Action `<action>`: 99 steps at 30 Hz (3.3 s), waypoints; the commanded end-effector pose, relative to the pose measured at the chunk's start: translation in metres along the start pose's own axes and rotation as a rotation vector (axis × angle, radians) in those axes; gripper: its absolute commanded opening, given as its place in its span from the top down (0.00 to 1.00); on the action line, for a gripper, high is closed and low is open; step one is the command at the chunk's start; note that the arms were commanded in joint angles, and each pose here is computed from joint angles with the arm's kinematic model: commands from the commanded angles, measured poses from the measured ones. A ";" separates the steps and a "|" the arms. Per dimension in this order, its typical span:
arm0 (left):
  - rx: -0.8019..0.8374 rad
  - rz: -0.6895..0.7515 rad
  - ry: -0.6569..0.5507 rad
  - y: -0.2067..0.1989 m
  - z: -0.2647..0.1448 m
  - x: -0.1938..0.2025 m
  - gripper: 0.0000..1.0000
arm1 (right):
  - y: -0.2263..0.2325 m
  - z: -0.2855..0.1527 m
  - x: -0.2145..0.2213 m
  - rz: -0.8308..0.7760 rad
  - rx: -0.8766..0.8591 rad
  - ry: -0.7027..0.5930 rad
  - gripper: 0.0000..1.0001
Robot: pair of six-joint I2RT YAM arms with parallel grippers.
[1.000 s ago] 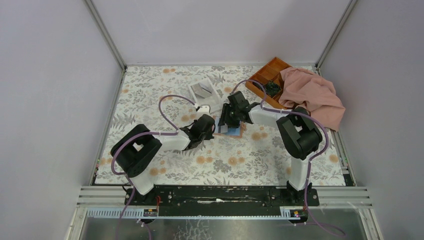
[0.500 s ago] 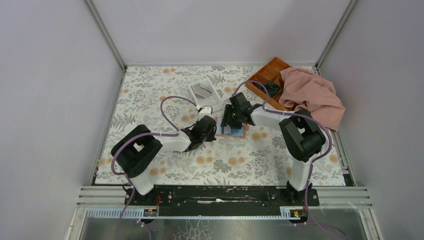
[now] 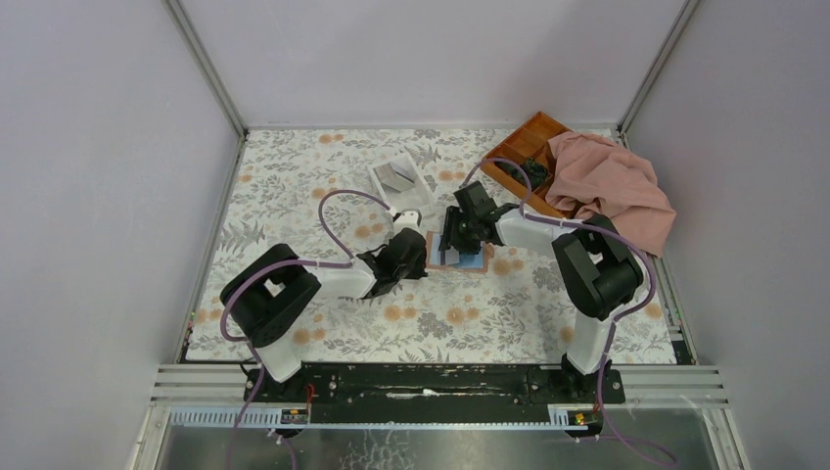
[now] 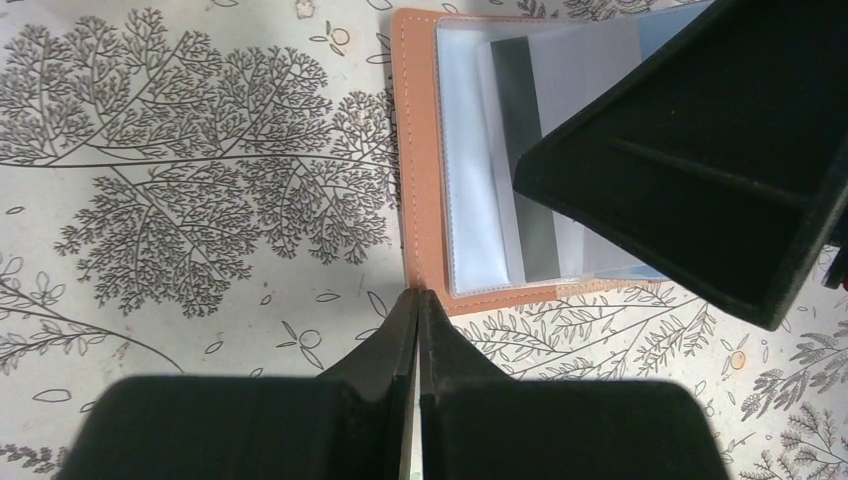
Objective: Put the credit cards into the card holder
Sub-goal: Insert the credit card into the card holder.
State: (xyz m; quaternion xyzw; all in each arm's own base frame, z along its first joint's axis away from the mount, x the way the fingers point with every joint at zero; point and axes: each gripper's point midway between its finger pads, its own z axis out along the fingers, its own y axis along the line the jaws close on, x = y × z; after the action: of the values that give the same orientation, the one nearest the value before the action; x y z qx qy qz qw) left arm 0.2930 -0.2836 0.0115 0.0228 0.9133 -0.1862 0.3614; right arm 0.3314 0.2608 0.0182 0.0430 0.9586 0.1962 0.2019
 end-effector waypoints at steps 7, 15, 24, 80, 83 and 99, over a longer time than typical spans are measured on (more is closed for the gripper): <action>-0.074 0.079 0.218 0.027 -0.001 0.065 1.00 | -0.070 -0.011 0.017 -0.074 0.262 0.055 0.41; -0.076 0.083 0.225 0.027 0.000 0.068 1.00 | -0.073 -0.018 0.013 -0.051 0.234 0.019 0.38; -0.076 0.084 0.232 0.026 0.002 0.070 1.00 | -0.067 -0.032 0.001 -0.025 0.168 -0.047 0.38; -0.073 0.099 0.250 0.019 0.006 0.077 1.00 | -0.025 -0.047 0.013 0.012 -0.006 -0.065 0.57; -0.072 0.100 0.250 0.019 0.006 0.077 1.00 | -0.025 -0.045 0.014 0.011 -0.004 -0.063 0.57; -0.069 0.102 0.254 0.018 0.006 0.080 1.00 | -0.028 -0.053 0.012 0.010 0.006 -0.092 0.60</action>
State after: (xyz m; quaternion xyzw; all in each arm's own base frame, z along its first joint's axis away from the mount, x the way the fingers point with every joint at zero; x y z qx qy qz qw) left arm 0.2866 -0.3115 0.0110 0.0477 0.9121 -0.2102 0.3489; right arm 0.2987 0.2150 0.0391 0.0560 0.9527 0.1866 0.2334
